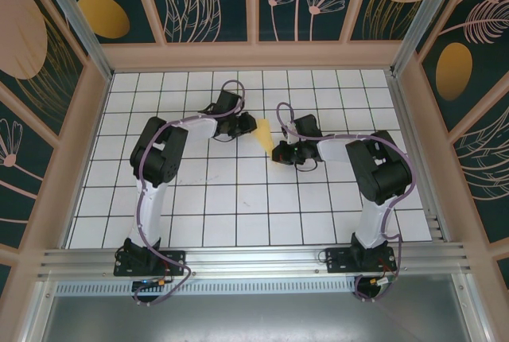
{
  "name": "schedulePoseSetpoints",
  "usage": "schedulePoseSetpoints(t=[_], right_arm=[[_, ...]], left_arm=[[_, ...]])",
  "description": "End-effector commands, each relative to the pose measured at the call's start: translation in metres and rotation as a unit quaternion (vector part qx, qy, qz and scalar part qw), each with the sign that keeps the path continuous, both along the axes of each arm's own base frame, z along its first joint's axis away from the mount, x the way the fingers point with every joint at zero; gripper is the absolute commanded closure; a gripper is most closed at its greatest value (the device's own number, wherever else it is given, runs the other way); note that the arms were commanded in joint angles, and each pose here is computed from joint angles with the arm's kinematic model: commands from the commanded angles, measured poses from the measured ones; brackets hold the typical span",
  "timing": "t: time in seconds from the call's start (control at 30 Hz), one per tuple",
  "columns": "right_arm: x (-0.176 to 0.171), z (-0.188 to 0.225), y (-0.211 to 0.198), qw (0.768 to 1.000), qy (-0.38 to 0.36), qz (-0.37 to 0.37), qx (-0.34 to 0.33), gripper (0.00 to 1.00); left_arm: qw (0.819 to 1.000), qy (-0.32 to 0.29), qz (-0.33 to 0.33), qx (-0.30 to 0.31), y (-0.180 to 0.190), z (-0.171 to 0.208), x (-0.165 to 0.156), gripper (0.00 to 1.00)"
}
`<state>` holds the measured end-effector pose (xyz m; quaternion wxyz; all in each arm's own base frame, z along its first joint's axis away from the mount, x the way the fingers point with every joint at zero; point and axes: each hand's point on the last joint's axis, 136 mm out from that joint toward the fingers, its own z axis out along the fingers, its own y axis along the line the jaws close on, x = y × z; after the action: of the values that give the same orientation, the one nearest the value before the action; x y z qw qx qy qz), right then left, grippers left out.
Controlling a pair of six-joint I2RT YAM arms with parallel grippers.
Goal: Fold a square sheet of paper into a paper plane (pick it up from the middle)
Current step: Fold the wing for the fifth time at the center of the table.
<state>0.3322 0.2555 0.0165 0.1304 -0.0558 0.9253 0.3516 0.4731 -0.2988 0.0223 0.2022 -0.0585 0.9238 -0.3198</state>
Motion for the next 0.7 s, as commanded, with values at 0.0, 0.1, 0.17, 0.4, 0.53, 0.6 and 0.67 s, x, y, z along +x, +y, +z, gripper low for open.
schedulePoseSetpoints(t=[0.0,0.1,0.17,0.4,0.53,0.6,0.67], right_arm=[[-0.052,-0.054,-0.03,0.991,0.105,0.001,-0.082,1.0],[-0.052,-0.054,-0.03,0.991,0.105,0.001,-0.082,1.0],[-0.051,-0.053,-0.03,0.991,0.104,0.001,-0.081,1.0],[-0.043,-0.044,-0.024,0.993,0.092,0.003,-0.068,1.0],[-0.025,-0.019,-0.012,0.997,0.056,0.005,-0.043,1.0],[-0.012,0.003,-0.004,0.999,0.025,0.005,-0.023,0.98],[0.0,0.025,0.002,1.0,-0.007,0.005,-0.008,0.92]], left_arm=[[0.999,-0.013,0.018,0.038,0.02,-0.008,0.019,0.8],[0.998,-0.019,0.025,0.05,0.027,-0.008,0.025,0.8],[0.998,-0.022,0.028,0.052,0.03,-0.007,0.029,0.8],[0.996,-0.049,0.041,0.056,0.043,0.017,0.048,0.78],[0.993,-0.081,0.058,0.058,0.052,0.05,0.055,0.73],[0.991,-0.099,0.07,0.061,0.058,0.07,0.054,0.68],[0.989,-0.111,0.081,0.06,0.063,0.084,0.05,0.64]])
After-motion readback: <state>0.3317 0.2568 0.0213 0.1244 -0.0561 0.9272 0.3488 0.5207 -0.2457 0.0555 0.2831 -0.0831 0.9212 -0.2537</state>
